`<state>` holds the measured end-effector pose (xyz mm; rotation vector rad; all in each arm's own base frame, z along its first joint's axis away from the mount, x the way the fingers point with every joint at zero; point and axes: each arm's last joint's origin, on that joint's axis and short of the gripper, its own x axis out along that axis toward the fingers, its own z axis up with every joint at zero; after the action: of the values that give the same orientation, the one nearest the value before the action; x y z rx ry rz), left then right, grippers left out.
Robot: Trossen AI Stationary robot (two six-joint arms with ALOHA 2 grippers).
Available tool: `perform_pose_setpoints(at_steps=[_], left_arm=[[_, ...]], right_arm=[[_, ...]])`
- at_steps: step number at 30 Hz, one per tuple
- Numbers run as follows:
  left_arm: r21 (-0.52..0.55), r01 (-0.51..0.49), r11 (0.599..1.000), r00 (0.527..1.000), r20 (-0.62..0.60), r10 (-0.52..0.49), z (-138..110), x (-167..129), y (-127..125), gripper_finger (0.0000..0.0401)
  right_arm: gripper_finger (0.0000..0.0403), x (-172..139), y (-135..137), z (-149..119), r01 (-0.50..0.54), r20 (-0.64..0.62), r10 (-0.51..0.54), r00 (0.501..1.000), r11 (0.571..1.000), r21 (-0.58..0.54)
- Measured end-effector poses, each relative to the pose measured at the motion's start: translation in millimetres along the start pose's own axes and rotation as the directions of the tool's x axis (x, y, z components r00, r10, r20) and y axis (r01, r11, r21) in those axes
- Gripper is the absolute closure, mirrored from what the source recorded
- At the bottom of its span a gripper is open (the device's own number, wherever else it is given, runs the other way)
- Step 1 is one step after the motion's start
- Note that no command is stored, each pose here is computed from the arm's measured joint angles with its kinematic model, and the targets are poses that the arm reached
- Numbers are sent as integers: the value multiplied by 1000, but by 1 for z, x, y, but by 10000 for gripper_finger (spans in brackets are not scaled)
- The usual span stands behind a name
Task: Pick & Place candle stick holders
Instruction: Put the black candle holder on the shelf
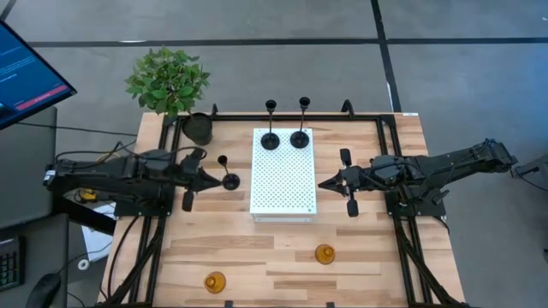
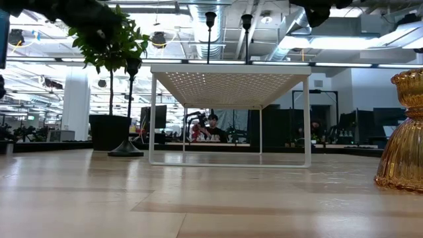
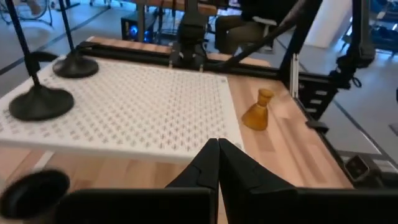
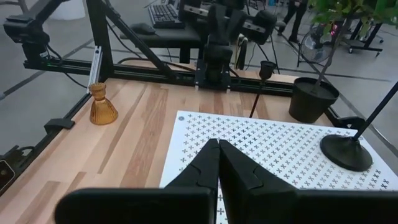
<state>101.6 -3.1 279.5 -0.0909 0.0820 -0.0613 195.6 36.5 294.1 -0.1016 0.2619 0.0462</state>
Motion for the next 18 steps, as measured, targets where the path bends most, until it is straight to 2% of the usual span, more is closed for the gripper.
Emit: perform_pose_setpoints(at_steps=[5,12,18], left_arm=[[-19,-94,995,995,-46,93,-17,-5,1,399],[-21,-120,993,987,-106,117,-48,-2,2,399],[-63,-237,970,958,-180,223,-81,5,8,399]], right_arm=[[403,0,0,0,0,1,0,1000,1000,1],[403,0,0,0,0,3,-1,1000,999,48],[403,0,0,0,0,4,0,1000,999,53]])
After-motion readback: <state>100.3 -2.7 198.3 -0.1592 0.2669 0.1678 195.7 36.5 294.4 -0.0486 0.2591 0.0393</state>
